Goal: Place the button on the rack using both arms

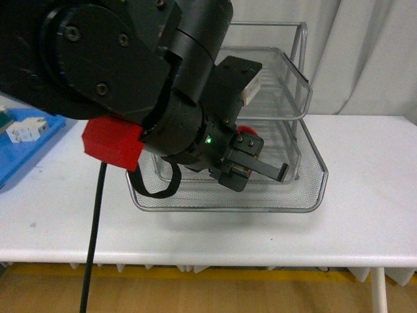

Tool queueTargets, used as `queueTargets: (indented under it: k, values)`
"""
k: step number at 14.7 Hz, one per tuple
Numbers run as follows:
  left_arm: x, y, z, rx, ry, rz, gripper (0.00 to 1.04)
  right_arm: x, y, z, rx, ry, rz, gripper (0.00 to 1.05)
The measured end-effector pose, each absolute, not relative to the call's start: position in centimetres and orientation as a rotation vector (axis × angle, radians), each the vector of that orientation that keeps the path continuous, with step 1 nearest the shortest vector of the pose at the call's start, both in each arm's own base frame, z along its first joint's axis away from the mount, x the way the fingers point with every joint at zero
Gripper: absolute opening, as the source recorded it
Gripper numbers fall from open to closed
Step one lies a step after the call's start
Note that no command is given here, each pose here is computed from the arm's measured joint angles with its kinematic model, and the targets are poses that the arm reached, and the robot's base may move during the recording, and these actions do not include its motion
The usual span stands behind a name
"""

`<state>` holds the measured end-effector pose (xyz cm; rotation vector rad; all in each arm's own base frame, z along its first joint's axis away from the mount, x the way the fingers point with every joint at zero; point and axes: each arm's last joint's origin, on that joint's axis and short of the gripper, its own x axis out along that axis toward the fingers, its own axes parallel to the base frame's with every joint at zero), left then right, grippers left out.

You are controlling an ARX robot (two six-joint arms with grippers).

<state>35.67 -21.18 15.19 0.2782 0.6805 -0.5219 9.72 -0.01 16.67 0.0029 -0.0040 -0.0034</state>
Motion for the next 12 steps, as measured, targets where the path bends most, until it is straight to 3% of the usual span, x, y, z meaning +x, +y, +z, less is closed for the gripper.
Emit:
queueTargets:
  k: [5,11,12]
  values:
    - [40.3,-22.5,15.5,0.346,0.718,-0.573,0.36,9.7,0.0,16.7,0.003,-0.004,-0.003,0.98]
    - [42.8,-21.4,14.6,0.45,0.753,-0.638,0.36,9.7,0.0,16.7,0.003,-0.004,-0.003,0.98]
    - [43.0,-21.2,14.8,0.448,0.748,-0.641,0.46,9.7,0.0,16.7,0.003,-0.004,-0.003,0.98]
